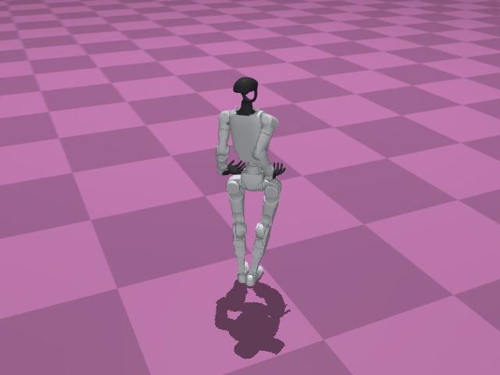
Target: Kungfu
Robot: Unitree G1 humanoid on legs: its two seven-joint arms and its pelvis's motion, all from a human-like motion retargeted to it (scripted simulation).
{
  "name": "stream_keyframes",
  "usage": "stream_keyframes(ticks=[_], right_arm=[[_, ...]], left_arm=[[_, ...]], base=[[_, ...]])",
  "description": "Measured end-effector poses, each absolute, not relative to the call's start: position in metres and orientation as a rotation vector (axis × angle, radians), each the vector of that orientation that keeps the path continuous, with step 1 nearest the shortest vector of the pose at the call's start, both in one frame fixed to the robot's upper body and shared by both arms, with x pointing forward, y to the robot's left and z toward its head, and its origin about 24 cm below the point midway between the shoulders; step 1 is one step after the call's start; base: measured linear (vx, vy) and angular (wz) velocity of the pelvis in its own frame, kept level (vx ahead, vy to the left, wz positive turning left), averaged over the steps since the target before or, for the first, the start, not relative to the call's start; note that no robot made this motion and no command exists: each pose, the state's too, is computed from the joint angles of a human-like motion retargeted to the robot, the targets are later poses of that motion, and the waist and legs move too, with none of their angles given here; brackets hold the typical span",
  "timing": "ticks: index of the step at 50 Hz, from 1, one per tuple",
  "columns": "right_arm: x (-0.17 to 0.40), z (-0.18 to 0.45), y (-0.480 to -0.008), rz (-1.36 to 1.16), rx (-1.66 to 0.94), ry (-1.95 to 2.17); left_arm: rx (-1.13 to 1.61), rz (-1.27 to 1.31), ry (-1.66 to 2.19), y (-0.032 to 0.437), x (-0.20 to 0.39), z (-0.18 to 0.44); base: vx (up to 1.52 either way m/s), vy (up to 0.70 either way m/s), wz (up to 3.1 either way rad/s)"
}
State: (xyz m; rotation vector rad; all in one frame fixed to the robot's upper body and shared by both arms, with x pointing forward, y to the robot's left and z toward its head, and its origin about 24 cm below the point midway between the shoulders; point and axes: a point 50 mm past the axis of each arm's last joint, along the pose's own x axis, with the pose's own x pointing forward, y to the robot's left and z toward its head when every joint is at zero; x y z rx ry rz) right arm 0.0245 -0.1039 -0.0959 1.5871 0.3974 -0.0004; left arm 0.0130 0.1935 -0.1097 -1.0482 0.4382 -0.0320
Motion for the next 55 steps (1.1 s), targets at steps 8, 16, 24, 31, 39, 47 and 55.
stream_keyframes(ticks=[8, 16, 24, 31, 39, 47, 55], right_arm=[[0.050, -0.103, -0.171, 0.113, 1.235, 0.498], [0.062, -0.126, -0.214, 0.167, 0.487, 0.740], [0.019, -0.160, -0.230, 0.015, -0.022, 1.135], [-0.028, -0.177, -0.179, 0.143, 0.060, 1.453], [-0.022, -0.178, -0.166, 0.152, -0.171, 1.386], [-0.010, -0.178, -0.175, 0.426, -0.149, 1.445], [0.008, -0.180, -0.168, 0.433, -0.345, 1.359]], left_arm=[[-0.975, -0.131, 0.606, 0.193, 0.040, -0.125], [-0.333, -0.241, 0.929, 0.286, 0.068, -0.116], [0.190, -0.122, 1.155, 0.297, 0.068, -0.136], [0.310, -0.204, 1.468, 0.228, 0.008, -0.173], [0.155, -0.194, 1.648, 0.174, -0.023, -0.181], [0.054, -0.312, 1.646, 0.219, -0.018, -0.172], [0.333, -0.230, 1.680, 0.262, -0.013, -0.164]], base=[[0.01, 0.42, 0.09], [-0.02, 0.12, 0.07], [-0.03, -0.01, -0.07], [0.06, -0.07, -0.19], [-0.02, -0.02, -0.19], [-0.08, -0.04, 0.00], [-0.18, -0.12, -0.03]])
